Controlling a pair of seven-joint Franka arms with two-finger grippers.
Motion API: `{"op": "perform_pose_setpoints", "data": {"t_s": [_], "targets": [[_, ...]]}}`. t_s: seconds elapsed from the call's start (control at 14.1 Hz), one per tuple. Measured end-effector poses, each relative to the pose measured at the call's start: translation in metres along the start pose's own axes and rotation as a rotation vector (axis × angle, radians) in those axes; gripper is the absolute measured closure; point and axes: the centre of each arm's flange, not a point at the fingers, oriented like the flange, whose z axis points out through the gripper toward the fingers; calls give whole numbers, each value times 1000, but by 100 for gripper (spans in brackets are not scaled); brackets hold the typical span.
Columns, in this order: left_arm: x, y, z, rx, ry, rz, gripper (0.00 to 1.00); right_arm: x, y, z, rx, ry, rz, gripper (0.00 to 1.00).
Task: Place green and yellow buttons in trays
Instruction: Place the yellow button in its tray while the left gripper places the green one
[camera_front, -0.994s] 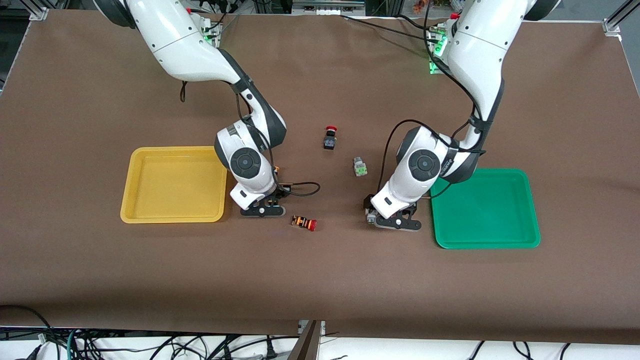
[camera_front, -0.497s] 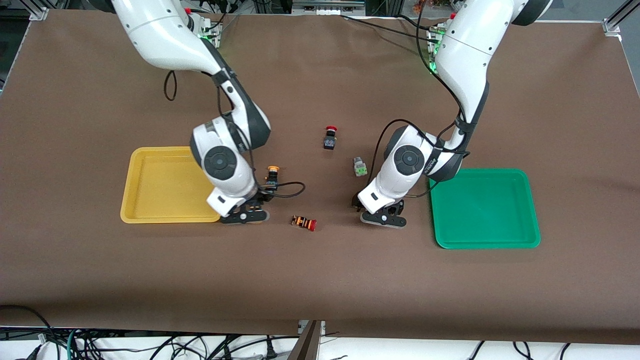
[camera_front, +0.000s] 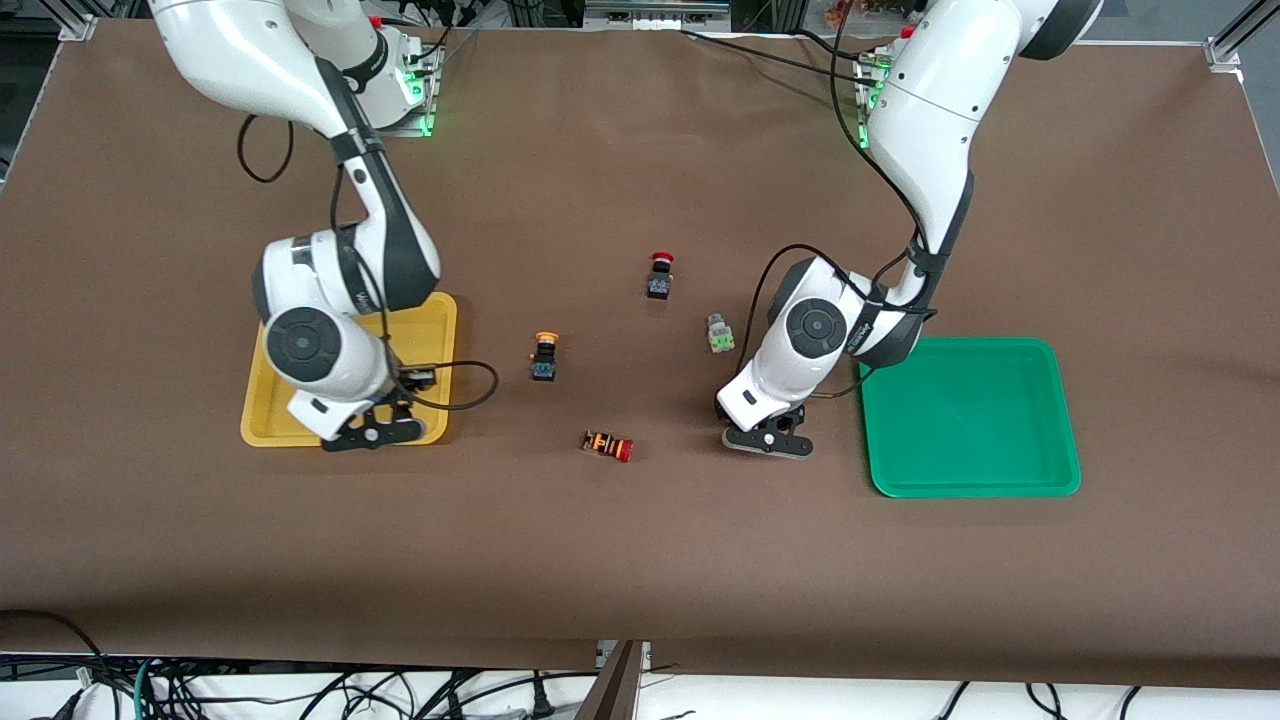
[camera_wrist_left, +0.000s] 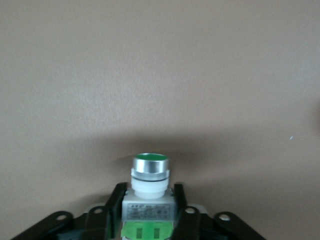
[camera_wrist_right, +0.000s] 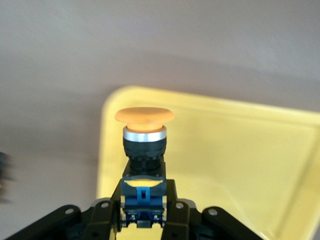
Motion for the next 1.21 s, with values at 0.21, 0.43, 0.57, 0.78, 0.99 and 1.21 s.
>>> {"op": "perform_pose_setpoints", "data": {"t_s": [0.21,0.43,0.57,0.78,0.99,1.21], "targets": [[8,-6,-32,26,-54,-10,59,-32,43,28,-3,-10,37,67],[15,-40,-80,69,-147,-47,59,-63,91,73,-6,-36,36,67],[18,-77,-94,118,-196,-28,59,-78,123,96,24,-65,58,67],[23,-147,-90,154,-230,27,59,-90,142,112,56,-86,94,67],[21,-212,-79,138,-264,74,59,-93,141,119,62,-75,102,67],[10,-238,-53,128,-261,79,59,-92,140,125,58,-70,102,61]]}}
